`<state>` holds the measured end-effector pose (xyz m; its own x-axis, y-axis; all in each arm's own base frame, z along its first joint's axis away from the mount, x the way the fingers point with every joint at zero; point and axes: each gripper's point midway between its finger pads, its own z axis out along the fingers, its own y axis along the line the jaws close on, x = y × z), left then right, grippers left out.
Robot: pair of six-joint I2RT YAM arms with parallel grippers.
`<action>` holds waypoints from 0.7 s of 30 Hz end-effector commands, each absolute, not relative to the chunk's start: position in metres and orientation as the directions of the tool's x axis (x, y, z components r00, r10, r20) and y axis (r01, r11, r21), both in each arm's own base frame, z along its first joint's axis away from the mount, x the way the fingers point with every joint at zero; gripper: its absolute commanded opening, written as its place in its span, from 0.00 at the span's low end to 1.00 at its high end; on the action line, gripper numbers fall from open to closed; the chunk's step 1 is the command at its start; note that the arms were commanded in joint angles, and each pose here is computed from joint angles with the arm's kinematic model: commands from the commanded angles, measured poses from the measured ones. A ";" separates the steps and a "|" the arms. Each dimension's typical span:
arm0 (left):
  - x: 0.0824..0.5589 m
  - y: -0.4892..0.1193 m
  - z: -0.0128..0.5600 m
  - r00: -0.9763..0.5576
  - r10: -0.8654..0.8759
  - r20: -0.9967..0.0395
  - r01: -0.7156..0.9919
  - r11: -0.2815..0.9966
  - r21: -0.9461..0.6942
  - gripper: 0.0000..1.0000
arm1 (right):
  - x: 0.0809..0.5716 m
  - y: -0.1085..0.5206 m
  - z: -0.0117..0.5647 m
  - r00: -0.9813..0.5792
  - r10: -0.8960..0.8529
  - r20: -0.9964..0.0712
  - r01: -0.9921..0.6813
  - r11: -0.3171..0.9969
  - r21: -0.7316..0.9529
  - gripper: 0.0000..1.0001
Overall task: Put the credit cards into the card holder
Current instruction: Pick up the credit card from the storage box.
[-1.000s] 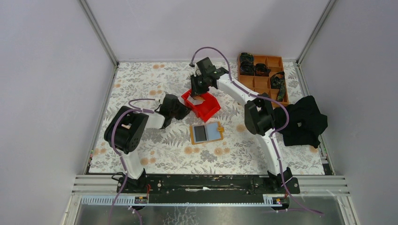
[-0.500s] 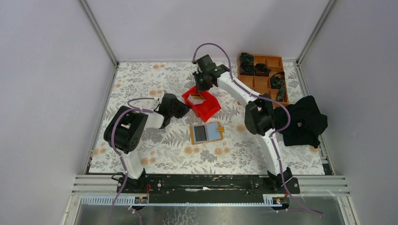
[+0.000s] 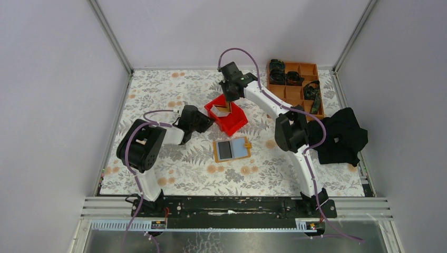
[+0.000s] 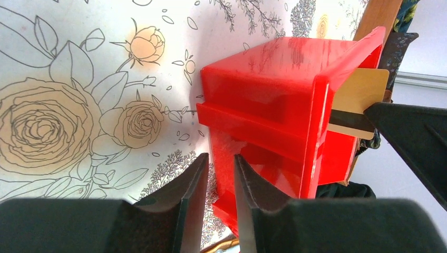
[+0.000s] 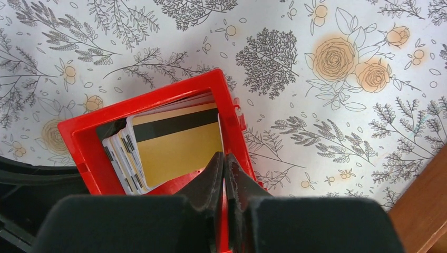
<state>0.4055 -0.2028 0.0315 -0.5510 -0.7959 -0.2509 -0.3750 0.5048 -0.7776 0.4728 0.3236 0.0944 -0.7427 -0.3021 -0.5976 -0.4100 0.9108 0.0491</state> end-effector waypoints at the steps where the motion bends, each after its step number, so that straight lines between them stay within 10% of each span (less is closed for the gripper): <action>1: 0.417 -0.203 0.047 -0.538 -0.799 -0.268 -0.330 0.492 -0.805 0.32 | 0.472 0.310 0.096 -0.733 -0.336 -0.591 -0.401 0.916 -0.022 0.00; 21: 0.377 -0.173 0.092 -0.516 -0.763 -0.390 -0.292 0.584 -0.757 0.50 | 0.446 0.304 0.182 -0.628 -0.267 -0.731 -0.419 0.907 0.029 0.00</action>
<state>0.3865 -0.1891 0.0866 -0.5312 -0.7771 -0.3375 -0.2892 0.5407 -0.7899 0.4470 0.2981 0.1140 -0.7266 -0.3172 -0.6095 -0.4044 0.9146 0.0062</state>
